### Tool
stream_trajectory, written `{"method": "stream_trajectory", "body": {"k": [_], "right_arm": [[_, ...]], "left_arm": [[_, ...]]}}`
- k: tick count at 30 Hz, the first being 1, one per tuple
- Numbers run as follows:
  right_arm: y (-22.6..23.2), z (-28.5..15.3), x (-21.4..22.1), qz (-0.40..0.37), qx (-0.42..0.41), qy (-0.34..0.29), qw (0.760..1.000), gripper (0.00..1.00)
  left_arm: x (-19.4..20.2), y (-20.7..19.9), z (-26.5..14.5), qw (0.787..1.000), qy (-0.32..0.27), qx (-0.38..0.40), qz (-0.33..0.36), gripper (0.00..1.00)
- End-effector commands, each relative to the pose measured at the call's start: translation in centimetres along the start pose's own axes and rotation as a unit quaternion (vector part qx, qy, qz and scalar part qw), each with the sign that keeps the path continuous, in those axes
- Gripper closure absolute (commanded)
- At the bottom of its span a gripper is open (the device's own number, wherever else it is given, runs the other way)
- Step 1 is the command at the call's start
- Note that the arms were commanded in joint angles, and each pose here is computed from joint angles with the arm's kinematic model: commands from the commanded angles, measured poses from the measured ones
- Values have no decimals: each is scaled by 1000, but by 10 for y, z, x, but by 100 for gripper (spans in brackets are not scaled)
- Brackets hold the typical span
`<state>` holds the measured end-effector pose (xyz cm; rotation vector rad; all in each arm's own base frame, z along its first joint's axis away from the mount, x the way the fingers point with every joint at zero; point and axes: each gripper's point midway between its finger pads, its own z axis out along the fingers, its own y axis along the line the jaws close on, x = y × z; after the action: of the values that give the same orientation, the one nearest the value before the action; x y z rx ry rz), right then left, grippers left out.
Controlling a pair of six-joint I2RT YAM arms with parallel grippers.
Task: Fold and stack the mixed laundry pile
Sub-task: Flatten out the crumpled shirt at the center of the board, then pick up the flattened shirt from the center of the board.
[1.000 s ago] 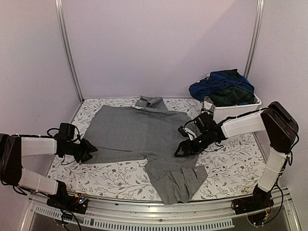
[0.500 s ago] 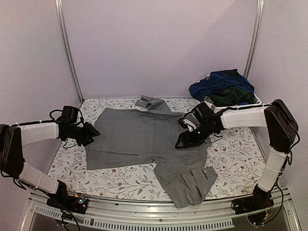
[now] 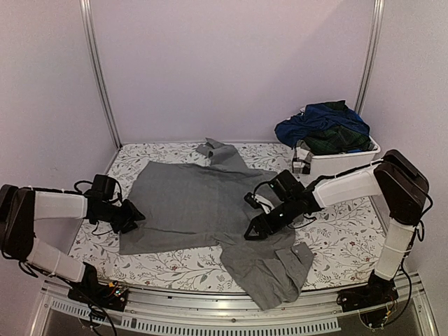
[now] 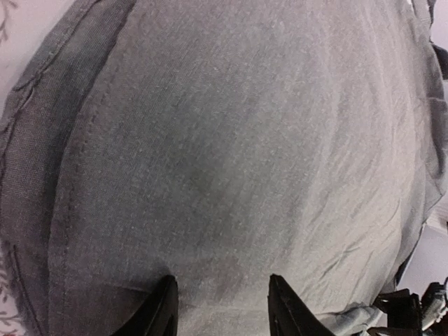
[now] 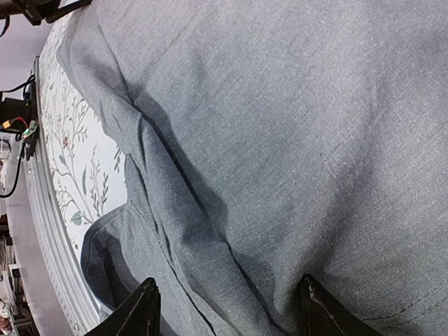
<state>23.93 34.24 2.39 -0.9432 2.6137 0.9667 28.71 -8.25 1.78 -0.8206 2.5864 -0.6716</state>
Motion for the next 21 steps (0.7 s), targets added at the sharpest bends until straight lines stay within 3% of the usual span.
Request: {"method": "stream_trajectory", "body": {"k": [1,5,7,11,14,17,21], "right_arm": [[0,16,110,68,8,150,986,34],[30,7,123,60,-47,167,983,33],[47,-8,104,36,-71,143,986,31],[42,-58,18,15,-80,22,996,29],[5,-104,-55,11,-12,-83,996,30],[-22,-133,-115,9,50,-148,988,30],[-38,-152,-188,-19,112,-196,974,31]], "left_arm": [[35,43,-12,997,29,-55,-50,56],[41,39,-27,997,19,-34,-62,57],[27,26,-37,999,-5,-21,-40,56],[-17,-27,-54,997,-54,37,38,44],[-60,-69,-67,989,-104,62,84,31],[-97,-103,-70,980,-137,80,116,25],[-133,-135,-62,972,-159,105,139,24]]}}
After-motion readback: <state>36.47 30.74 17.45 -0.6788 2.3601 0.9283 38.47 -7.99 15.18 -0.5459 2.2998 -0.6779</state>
